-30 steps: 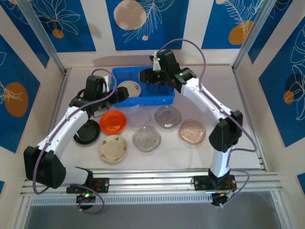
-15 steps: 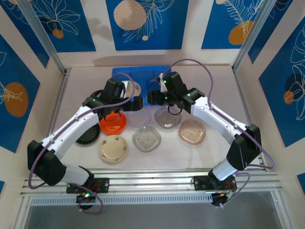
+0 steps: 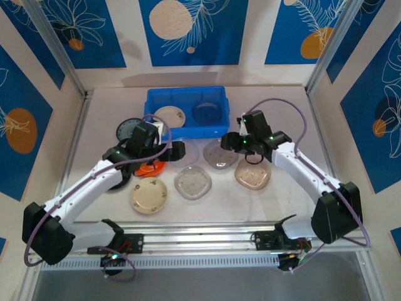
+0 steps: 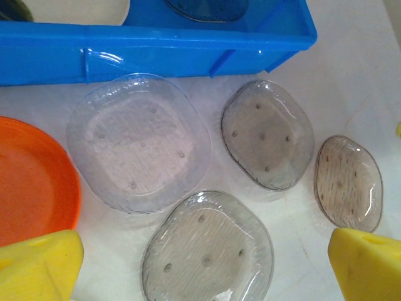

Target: Place the plates into the plastic bin on the countertop

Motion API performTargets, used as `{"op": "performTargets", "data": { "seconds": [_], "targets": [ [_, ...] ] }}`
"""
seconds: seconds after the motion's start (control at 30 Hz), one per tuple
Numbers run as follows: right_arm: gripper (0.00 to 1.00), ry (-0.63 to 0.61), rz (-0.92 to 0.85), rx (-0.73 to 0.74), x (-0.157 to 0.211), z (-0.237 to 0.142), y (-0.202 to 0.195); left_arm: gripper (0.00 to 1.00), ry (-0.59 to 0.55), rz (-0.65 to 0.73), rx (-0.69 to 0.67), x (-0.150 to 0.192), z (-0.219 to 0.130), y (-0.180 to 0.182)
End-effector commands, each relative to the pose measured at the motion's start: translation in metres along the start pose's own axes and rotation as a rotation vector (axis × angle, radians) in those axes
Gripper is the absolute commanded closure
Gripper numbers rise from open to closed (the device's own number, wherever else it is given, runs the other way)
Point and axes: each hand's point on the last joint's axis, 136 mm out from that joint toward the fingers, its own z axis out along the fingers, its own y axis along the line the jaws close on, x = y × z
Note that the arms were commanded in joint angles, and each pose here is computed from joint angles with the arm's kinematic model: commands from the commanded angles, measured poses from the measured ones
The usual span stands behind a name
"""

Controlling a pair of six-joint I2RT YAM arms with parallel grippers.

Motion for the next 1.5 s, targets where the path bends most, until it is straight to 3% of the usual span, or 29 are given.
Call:
{"op": "performTargets", "data": {
  "seconds": [0.0,0.2,0.53,0.73,0.87,1.17,1.47],
  "targets": [
    [0.44,-0.001,0.061,-0.003,0.007,-0.008,-0.012,0.0,-0.017,-0.017,0.086,-0.004,0.006,-0.016],
    [0.5,-0.01,0.101,0.001,0.013,-0.018,-0.035,0.0,0.02,-0.043,0.073,0.008,0.019,-0.01],
    [0.61,0.148,0.042,-0.079,0.066,-0.009,-0.013,0.04,0.151,-0.073,-0.111,0.064,0.008,0.036],
    [0.65,0.247,0.034,-0.078,0.091,0.01,-0.006,0.08,0.192,-0.144,-0.112,0.094,-0.001,0.047],
    [0.64,0.326,0.022,-0.038,0.112,0.025,-0.015,0.08,0.206,-0.197,-0.08,0.111,0.003,0.048],
    [0.59,0.415,0.037,-0.115,0.126,0.05,-0.002,0.09,0.238,-0.191,-0.078,0.127,0.013,0.044],
    [0.63,0.494,0.021,-0.136,0.136,0.072,0.007,0.1,0.24,-0.202,-0.051,0.13,0.023,0.038]
  ]
}}
